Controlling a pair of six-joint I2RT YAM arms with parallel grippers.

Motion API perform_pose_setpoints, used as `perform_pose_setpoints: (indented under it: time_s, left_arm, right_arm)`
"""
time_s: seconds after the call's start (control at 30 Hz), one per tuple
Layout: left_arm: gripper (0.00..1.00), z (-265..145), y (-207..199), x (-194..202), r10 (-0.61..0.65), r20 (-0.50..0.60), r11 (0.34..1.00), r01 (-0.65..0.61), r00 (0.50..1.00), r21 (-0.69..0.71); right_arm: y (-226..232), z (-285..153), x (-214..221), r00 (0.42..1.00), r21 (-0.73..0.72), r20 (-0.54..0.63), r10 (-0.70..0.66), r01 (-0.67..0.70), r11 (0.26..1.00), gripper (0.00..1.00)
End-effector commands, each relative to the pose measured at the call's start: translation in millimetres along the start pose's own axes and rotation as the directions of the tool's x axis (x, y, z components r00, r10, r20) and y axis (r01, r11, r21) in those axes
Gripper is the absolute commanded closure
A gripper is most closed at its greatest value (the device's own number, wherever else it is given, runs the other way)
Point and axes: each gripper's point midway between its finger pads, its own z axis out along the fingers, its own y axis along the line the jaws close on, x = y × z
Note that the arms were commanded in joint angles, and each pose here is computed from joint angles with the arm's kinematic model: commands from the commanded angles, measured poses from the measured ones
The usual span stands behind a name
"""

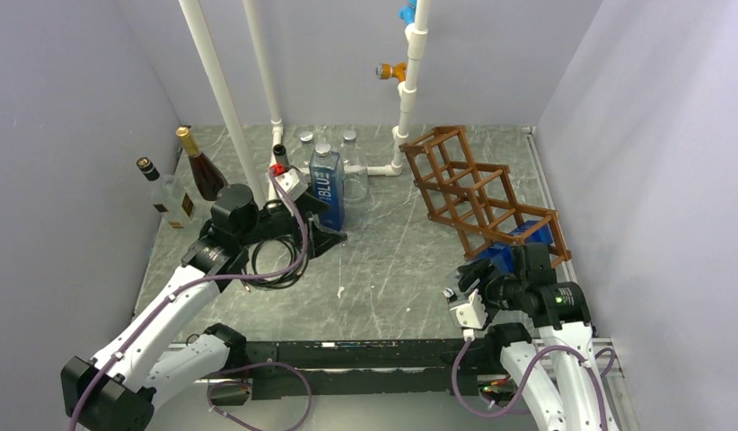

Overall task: Take the wine bottle off the wine rack
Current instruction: Pick up the wine bottle from the wine rack.

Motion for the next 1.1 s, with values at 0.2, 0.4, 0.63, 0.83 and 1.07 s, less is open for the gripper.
perform_pose_setpoints:
  time_s: [0.2,0.4,0.63,0.83,1.07]
  left_arm:
    - [0.00,12,-39,1,0.111,0.069,0.978,-0.121,0.991,0.168]
    - [0.00,27,-75,22,0.284,0.084,0.931,-0.296,0.955,0.213]
    - [0.01,50,-106,49,0.453,0.139,0.874,-0.469,0.881,0.127]
    - [0.00,76,-130,54,0.552,0.208,0.825,-0.565,0.807,0.003]
    - [0.03,113,-153,62,0.598,0.239,0.798,-0.597,0.765,-0.083]
  right_arm:
    - [-29,-1,-33,0.979,0.086,0.195,0.065,-0.083,0.993,0.71]
    - [-30,1,-38,0.969,0.078,0.231,0.085,-0.106,0.991,0.71]
    - [-27,3,-38,0.970,0.077,0.231,0.080,-0.101,0.992,0.71]
    - [-22,7,-37,0.970,0.073,0.234,0.073,-0.093,0.993,0.70]
    - [-17,11,-36,0.969,0.062,0.230,0.084,-0.101,0.993,0.70]
